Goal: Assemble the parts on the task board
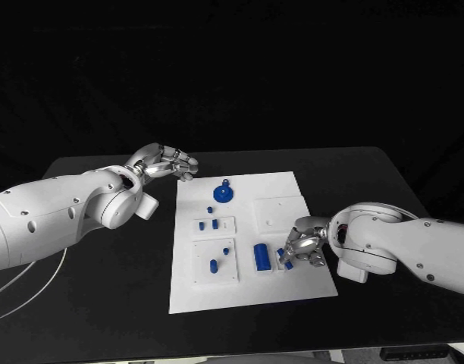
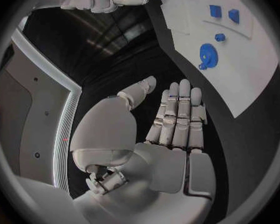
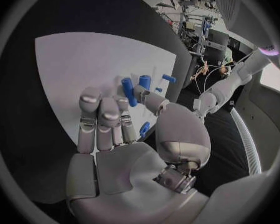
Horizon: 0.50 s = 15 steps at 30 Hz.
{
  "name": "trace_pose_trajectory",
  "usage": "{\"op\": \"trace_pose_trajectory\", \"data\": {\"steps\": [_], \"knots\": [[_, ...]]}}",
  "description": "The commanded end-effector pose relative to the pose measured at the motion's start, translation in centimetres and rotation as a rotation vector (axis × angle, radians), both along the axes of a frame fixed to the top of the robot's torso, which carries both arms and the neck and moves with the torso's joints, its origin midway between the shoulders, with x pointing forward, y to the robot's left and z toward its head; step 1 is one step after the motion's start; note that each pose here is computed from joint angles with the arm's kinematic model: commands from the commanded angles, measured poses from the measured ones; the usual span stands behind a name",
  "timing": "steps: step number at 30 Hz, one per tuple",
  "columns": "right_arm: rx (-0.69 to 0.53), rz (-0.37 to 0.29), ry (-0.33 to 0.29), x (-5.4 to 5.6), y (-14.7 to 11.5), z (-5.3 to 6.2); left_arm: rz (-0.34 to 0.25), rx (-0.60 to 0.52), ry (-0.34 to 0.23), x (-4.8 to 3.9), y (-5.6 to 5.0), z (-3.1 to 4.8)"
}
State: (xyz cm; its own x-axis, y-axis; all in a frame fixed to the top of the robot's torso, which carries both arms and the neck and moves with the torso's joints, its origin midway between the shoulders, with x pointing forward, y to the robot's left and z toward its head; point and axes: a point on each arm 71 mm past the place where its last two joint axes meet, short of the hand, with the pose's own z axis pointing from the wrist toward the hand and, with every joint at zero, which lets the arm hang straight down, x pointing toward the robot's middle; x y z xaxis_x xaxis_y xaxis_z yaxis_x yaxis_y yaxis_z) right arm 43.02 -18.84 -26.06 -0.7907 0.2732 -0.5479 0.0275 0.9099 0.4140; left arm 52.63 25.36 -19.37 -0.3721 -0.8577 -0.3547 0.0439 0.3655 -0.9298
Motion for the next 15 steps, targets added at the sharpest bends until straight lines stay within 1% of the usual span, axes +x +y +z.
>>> {"op": "trace_pose_trajectory", "data": {"steps": [1,15], "knots": [[-0.003,-0.002,-0.004,-0.08,0.14,-0.39,-0.016,-0.009,0.002,-0.07,-0.23,0.05],[-0.009,0.001,-0.013,0.05,0.31,-0.59,-0.017,-0.009,0.005,-0.13,-0.16,0.04]]}}
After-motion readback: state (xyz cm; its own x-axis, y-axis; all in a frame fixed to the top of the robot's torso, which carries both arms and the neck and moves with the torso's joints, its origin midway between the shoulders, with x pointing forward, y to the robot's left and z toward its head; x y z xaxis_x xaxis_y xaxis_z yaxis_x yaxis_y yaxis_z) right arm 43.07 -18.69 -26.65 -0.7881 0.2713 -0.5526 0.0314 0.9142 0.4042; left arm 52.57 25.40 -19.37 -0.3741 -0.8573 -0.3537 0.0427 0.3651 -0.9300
